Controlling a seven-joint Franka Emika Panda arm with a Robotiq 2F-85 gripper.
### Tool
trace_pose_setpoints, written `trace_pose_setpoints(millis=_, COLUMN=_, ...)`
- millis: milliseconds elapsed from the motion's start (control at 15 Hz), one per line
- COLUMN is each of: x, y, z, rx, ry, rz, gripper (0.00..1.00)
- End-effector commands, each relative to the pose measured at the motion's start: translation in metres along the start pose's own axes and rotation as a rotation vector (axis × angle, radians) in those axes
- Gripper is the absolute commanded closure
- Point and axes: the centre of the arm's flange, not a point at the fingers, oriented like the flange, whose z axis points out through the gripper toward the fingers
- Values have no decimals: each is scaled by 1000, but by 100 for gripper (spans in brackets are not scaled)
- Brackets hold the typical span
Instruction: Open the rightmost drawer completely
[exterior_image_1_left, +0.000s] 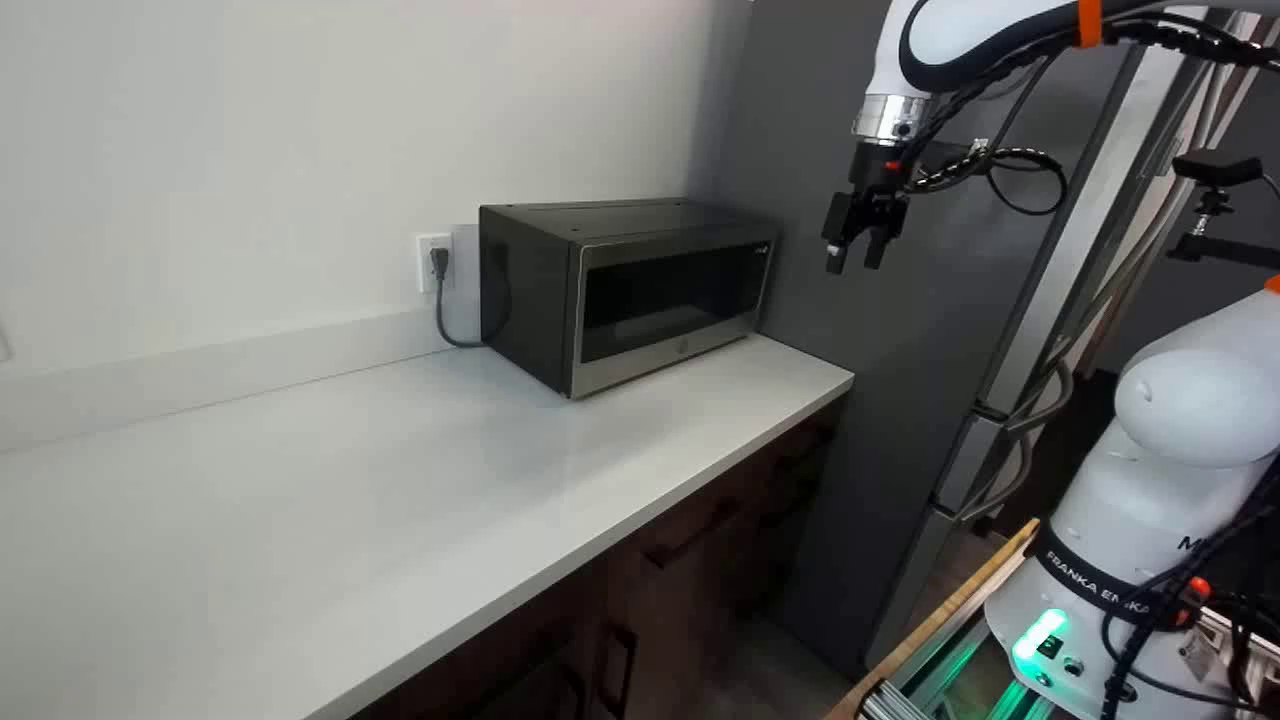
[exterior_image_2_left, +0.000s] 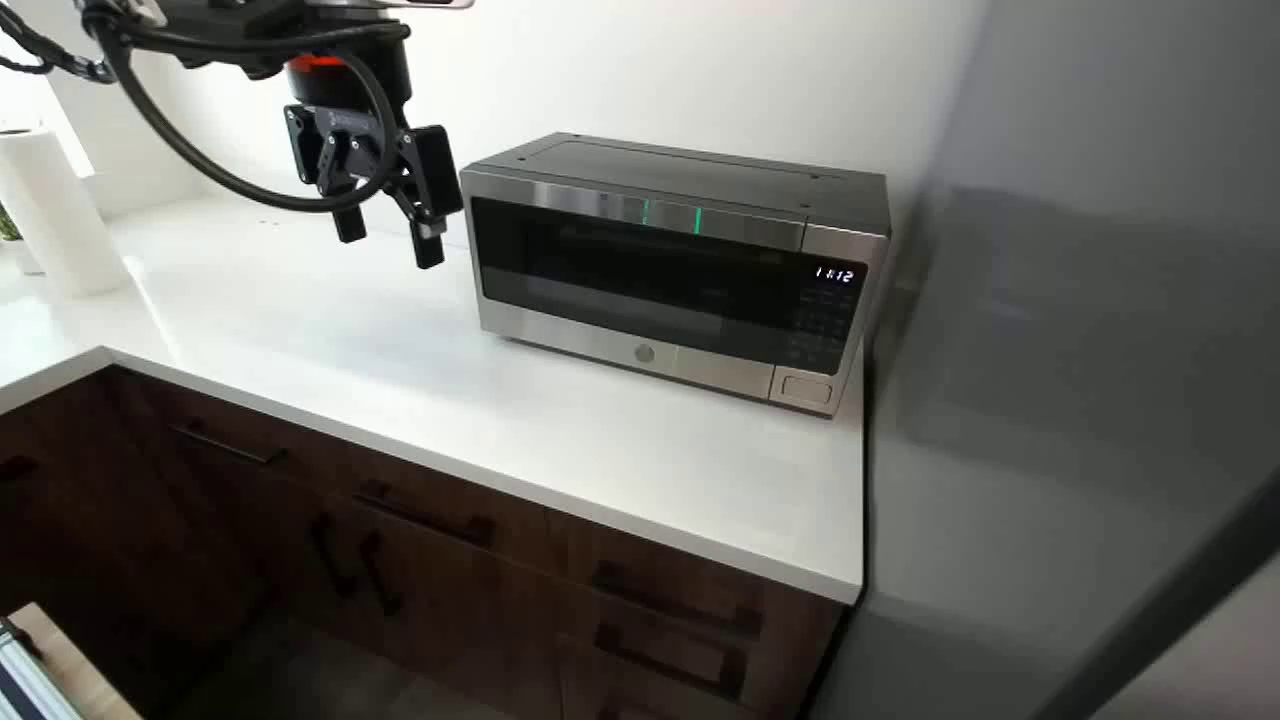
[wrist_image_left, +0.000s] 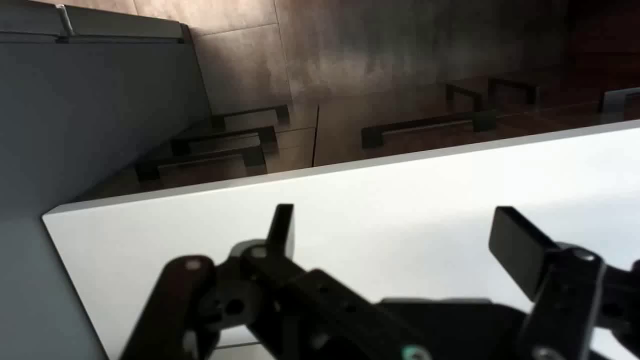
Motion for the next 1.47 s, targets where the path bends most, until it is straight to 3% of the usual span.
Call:
trace_pose_setpoints(millis=0, x=0, y=0, z=0, rx=0, ry=0, rz=0, gripper=0)
trace_pose_setpoints(millis=1067, x=0, y=0, z=0, rx=0, ry=0, rz=0, gripper=0)
trace_pose_setpoints(millis=1200, x=5, y=4, z=33, rx=-80, ry=-18, rz=92, gripper=0)
trace_pose_setpoints(millis=1400, x=1, y=16, z=64, rx=-67, ry=-31, rz=130, gripper=0)
